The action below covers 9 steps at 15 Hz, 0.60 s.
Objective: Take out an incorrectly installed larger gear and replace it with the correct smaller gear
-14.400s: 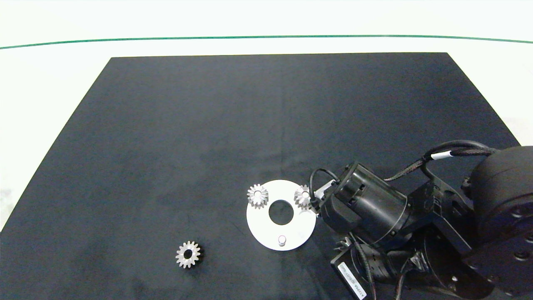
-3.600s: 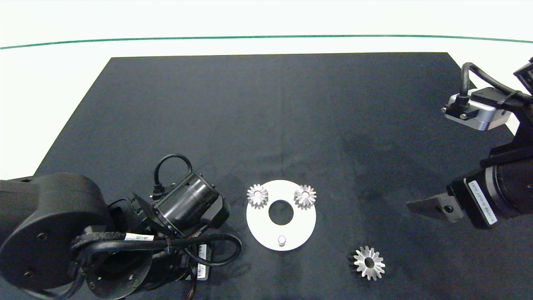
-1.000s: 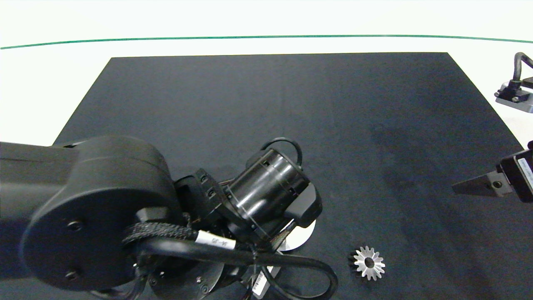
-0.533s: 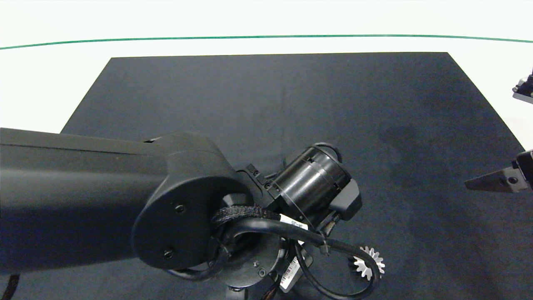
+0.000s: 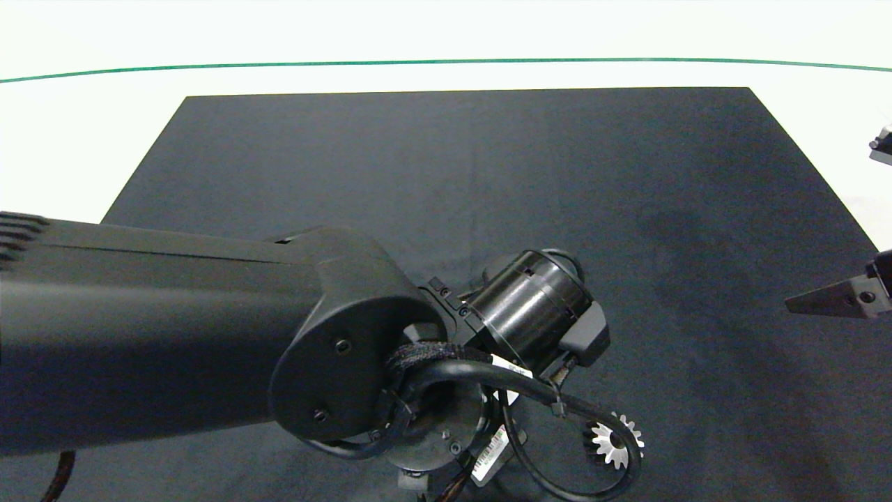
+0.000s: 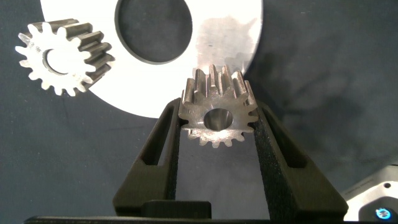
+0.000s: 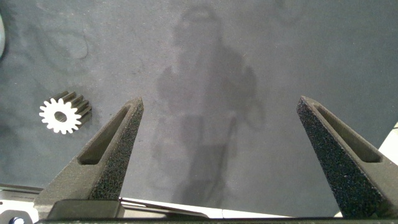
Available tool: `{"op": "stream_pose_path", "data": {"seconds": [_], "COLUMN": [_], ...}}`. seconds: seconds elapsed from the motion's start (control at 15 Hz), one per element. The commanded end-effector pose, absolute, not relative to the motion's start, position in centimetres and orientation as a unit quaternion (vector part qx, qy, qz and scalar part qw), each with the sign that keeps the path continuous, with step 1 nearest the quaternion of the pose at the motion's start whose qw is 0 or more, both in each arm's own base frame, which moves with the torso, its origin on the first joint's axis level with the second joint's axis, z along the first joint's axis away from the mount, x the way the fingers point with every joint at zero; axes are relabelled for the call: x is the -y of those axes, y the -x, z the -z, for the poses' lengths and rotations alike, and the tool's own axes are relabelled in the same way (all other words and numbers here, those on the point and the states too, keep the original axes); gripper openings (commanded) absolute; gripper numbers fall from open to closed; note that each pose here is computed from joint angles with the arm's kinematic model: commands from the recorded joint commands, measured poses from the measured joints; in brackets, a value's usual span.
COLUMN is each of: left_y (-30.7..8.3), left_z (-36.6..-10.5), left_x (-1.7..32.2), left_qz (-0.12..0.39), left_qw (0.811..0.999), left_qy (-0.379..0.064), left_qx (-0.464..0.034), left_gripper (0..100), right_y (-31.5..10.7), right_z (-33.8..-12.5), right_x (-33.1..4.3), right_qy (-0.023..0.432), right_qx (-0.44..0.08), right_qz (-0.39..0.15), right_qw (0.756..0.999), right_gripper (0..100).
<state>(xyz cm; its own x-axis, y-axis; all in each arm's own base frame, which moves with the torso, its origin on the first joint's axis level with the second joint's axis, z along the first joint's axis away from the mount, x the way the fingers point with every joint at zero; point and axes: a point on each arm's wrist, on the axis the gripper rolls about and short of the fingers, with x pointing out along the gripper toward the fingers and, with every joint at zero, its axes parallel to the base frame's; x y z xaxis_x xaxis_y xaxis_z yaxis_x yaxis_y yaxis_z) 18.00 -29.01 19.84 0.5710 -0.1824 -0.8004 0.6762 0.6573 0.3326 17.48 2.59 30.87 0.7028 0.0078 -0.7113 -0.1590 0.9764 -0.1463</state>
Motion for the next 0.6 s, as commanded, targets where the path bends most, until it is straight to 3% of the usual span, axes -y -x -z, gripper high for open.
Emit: {"op": "stream_pose_path", "data": {"seconds": [0.07, 0.6], "left_y": [-18.56, -18.24], "left_z": [-19.74, -19.45], "left_x": [28.67, 28.67], "left_qz": [0.252, 0.250], "left_qw": [0.825, 0.824], "left_qy": [-0.327, -0.324], "left_qx": [-0.386, -0.392], "left_gripper": [1, 1], "right_y": [-17.46, -17.37], "right_z": [-30.80, -30.78], "right_x": [-2.62, -2.61], "right_qy": [0.100, 0.100], "right_qx": [-0.386, -0.386], "right_qz": [-0.046, -0.046], "right_qw": [0.916, 0.916], "right_gripper": [100, 100]}}
